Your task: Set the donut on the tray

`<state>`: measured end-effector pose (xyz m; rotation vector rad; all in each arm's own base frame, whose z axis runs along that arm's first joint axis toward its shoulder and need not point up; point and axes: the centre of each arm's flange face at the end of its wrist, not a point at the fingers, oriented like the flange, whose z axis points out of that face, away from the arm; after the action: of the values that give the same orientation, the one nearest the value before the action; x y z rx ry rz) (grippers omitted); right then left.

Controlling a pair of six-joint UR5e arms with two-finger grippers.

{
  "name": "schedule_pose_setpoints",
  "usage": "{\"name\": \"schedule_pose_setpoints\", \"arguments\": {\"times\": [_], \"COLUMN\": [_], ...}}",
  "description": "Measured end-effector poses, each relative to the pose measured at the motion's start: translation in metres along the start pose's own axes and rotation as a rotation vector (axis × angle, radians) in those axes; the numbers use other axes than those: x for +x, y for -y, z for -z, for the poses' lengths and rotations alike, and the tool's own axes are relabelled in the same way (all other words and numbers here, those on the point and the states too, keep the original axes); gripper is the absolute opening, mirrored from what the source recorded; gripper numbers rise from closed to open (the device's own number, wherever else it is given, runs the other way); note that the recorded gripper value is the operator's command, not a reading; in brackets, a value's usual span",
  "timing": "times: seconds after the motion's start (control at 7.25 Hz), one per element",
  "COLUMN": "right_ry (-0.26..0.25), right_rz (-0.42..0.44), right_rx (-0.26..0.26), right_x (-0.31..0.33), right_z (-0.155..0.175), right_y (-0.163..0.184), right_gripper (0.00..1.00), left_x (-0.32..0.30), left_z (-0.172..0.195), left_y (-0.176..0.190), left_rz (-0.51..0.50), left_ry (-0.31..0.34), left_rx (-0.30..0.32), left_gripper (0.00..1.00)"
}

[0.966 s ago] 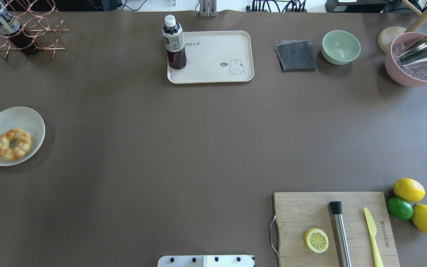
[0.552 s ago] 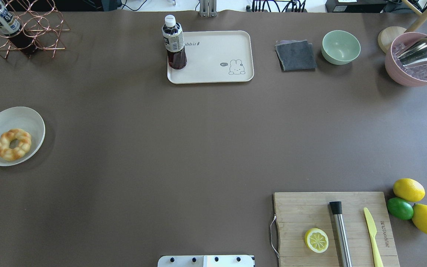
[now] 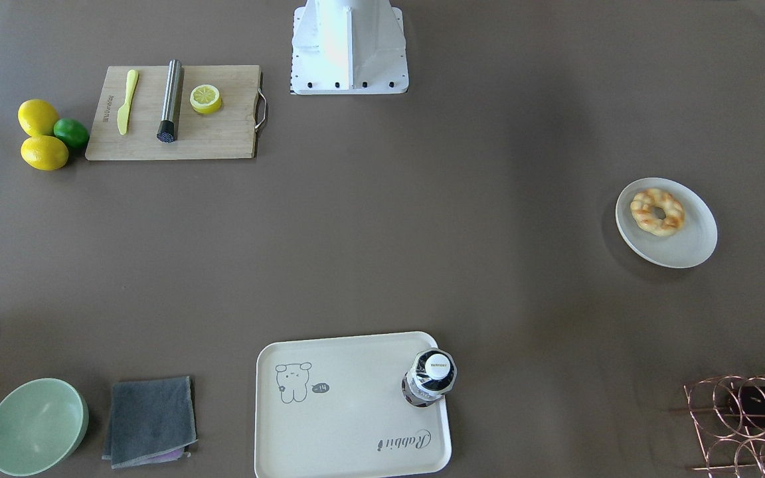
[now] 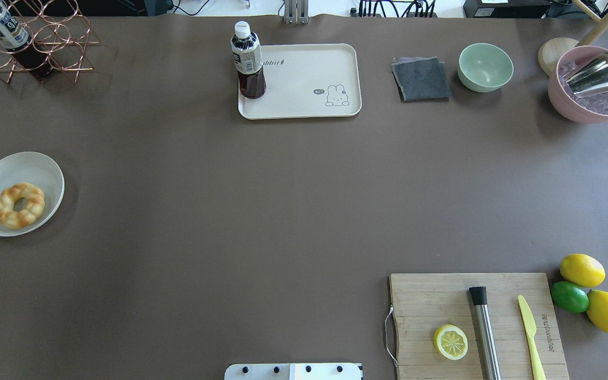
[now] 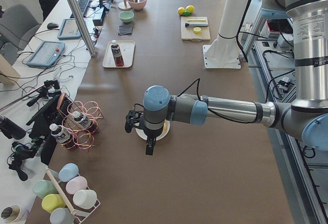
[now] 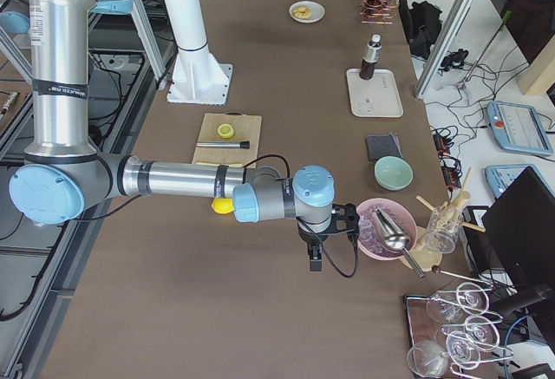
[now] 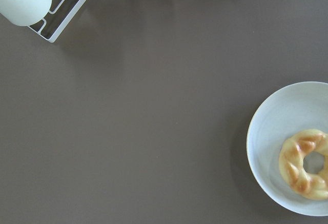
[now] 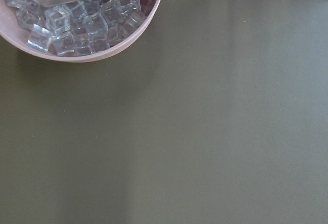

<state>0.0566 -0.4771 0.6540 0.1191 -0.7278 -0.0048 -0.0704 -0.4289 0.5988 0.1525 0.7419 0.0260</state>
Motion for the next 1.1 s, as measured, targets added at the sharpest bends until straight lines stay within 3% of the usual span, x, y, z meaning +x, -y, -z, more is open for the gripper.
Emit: {"name": "schedule_pose_setpoints", "arguments": {"times": [0.41, 1.1], "right_ry": [0.001, 0.002], "right_rz": [0.004, 0.010], "right_rx": [-0.005, -0.004], "right_x": [-0.001, -0.003], "right_z": [-0.002, -0.001], "right_y": [-0.001, -0.005], "right_gripper": [1.00, 1.00], "left_x": [0.012, 0.018], "left_z": [0.013, 0.018], "left_y": [-0.020, -0.024], "left_rz": [-0.009, -0.017], "left_ry": [-0.006, -0.004], "left_rx": [0.014, 0.020], "left_gripper": [0.98, 0.97]}}
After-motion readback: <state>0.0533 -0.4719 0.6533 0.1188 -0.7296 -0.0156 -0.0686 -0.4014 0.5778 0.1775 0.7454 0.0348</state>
